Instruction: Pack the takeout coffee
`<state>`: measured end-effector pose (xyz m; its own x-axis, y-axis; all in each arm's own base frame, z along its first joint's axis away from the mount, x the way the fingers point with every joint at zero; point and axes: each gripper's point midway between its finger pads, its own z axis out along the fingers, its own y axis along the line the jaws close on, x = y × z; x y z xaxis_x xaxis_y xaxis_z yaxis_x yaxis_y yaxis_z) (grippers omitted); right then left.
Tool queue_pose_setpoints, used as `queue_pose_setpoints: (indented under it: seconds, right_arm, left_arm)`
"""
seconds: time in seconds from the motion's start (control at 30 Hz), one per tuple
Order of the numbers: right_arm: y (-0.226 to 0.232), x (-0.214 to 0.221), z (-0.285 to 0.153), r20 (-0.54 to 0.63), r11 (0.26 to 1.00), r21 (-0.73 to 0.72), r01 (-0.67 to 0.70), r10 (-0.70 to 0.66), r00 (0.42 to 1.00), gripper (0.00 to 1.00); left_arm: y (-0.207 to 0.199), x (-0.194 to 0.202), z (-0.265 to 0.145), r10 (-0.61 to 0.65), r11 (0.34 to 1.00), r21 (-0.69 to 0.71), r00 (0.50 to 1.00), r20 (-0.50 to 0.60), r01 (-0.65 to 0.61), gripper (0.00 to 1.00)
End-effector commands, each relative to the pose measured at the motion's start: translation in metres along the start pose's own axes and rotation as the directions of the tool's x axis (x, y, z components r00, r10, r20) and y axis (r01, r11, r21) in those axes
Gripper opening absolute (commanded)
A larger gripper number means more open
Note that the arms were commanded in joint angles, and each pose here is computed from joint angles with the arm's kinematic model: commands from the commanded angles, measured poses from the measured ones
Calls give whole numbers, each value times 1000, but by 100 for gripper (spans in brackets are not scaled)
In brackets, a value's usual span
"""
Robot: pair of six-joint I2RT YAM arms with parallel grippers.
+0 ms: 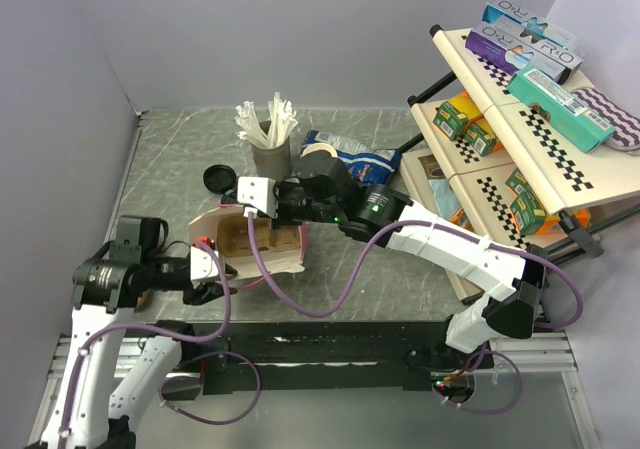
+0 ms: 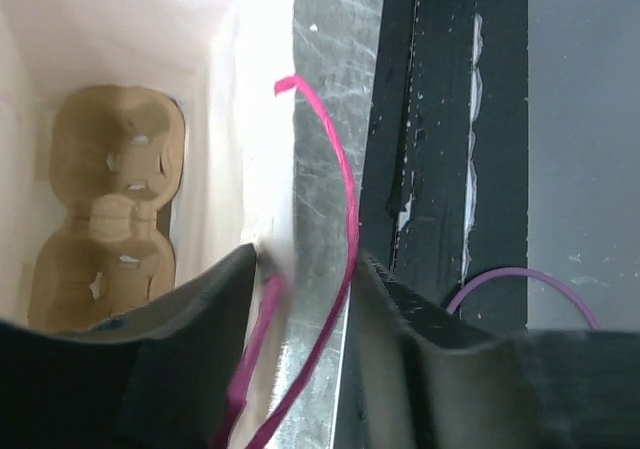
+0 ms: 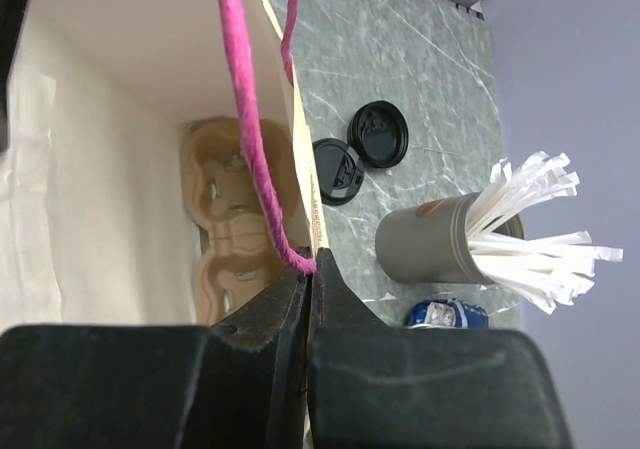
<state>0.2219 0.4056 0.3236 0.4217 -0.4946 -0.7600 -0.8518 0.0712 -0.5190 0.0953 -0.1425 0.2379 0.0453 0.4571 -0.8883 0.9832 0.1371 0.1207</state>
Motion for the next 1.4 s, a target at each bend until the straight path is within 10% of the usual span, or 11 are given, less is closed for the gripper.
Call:
queue_pose_setpoints:
  seconds: [0.0,0.13,0.27,0.7,1.03,1.37]
  right_arm:
    - [-6,-12,-3,40,999,26,-21,20,999,0]
    - [1,-9,-1,33,998,-4,-55,55,998,0]
    - [8,-5,0,21,997,-26,-78,78,997,0]
    - [36,15,-22,-70,964,-100,-247,241,968,4]
    - [53,2,-54,-38,936,-212,-280,278,960,74]
    - [-4,-31,-89,143,967,-125,-220,237,961,81]
  left_arm:
    - [12,2,3,46,999,17,999,-10,-45,43]
    - [19,0,1,75,997,15,997,-31,-75,33]
    - [24,-6,-3,97,995,-2,994,-45,-97,1]
    - [79,-23,-38,254,934,-192,938,-234,-301,2]
    - [118,-43,-56,267,856,-376,926,-267,-355,79]
    - [138,-90,-126,-87,589,-806,996,8,58,97]
